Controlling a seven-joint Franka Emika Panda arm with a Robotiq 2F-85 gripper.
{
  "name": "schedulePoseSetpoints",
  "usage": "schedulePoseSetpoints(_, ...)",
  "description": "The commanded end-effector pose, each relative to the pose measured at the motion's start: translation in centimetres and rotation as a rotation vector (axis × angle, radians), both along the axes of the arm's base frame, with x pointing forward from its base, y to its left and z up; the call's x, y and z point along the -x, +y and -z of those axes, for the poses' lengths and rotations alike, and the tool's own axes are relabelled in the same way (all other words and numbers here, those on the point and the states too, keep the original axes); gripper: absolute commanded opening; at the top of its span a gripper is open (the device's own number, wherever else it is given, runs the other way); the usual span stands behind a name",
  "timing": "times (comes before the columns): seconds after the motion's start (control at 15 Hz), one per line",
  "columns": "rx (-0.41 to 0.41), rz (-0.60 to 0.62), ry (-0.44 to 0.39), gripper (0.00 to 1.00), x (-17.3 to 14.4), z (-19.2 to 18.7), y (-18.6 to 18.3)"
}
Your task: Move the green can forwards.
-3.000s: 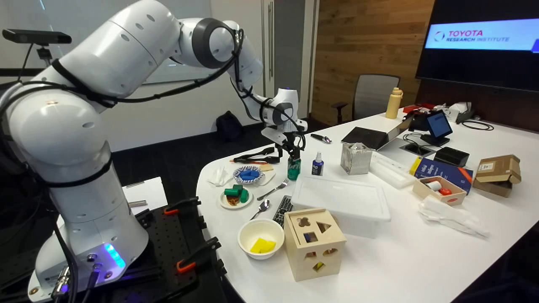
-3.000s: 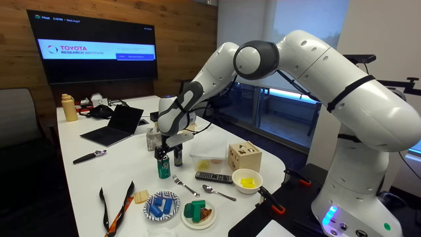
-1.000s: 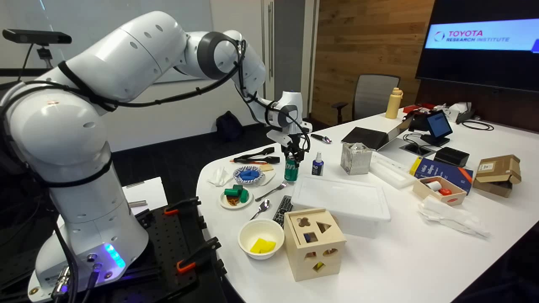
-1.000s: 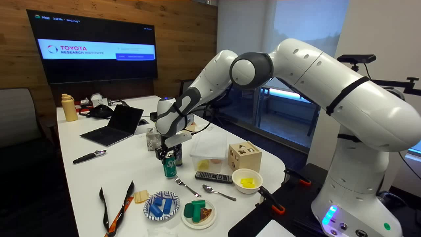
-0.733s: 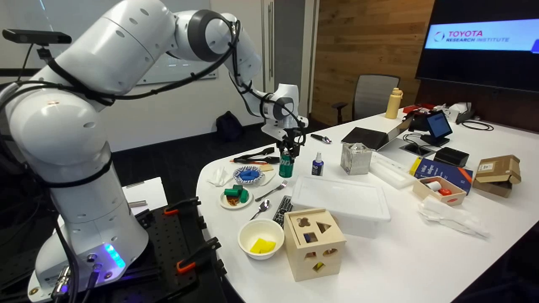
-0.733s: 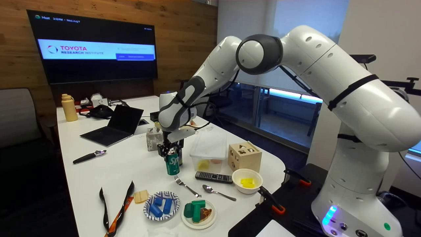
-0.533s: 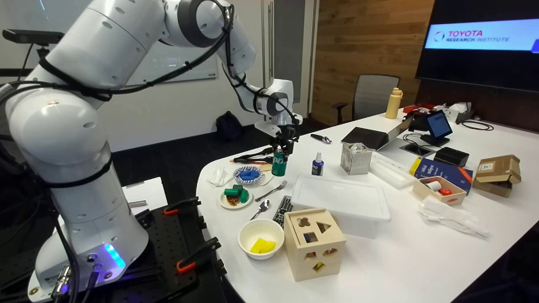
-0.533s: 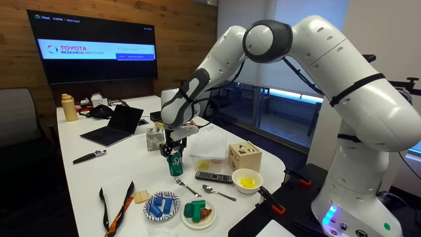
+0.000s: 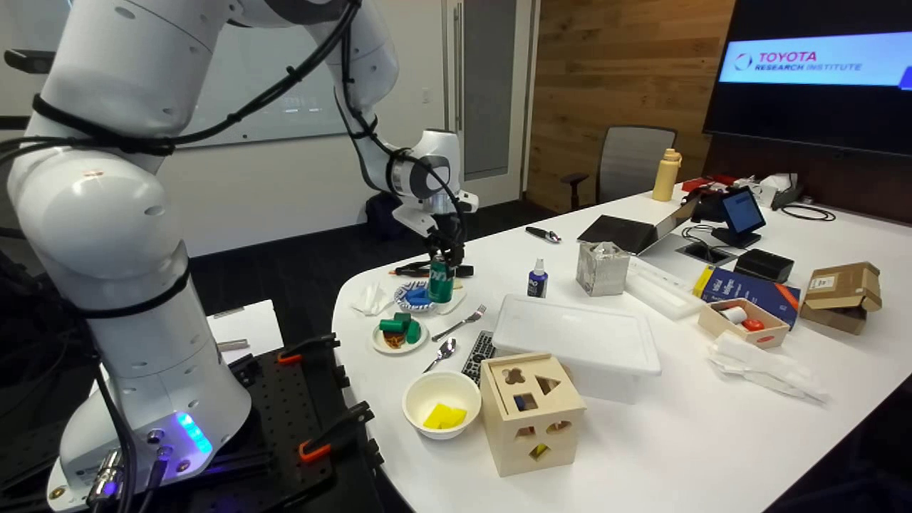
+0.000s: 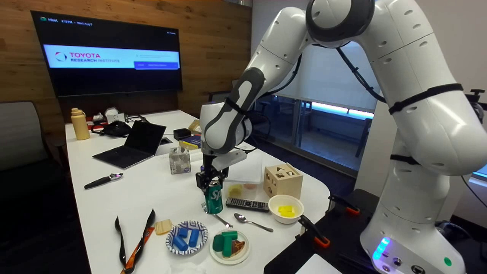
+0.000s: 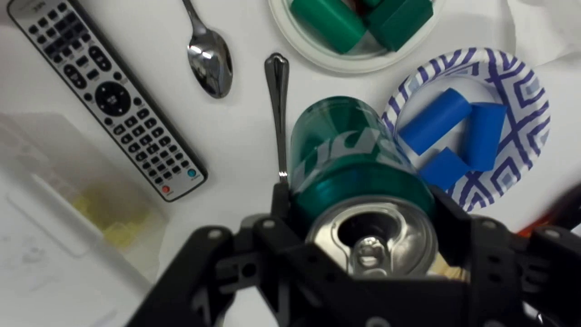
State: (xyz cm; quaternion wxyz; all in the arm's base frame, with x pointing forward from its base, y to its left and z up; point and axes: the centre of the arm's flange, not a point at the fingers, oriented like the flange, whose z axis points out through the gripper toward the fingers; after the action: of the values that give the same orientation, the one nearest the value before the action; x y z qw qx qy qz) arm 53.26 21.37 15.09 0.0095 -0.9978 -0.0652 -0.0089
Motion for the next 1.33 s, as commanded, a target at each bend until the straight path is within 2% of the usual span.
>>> schedulePoseSetpoints(0.0,-0.002,0.030,-0.032,0.47,8.5,-2.3,-1.3)
schedulePoseSetpoints(0.27,0.004,0.099,-0.066,0.47,12.4,-2.7,-2.9)
schedulePoseSetpoints(0.47,0.018,0.175,-0.074,0.47,14.0,-2.8,-4.9)
schedulePoseSetpoints(0.87,0.064,0.287,-0.046,0.47,12.8,-0.4,-8.9)
schedulePoseSetpoints(1.27,0.079,0.339,0.036,0.47,12.5,2.8,-11.1)
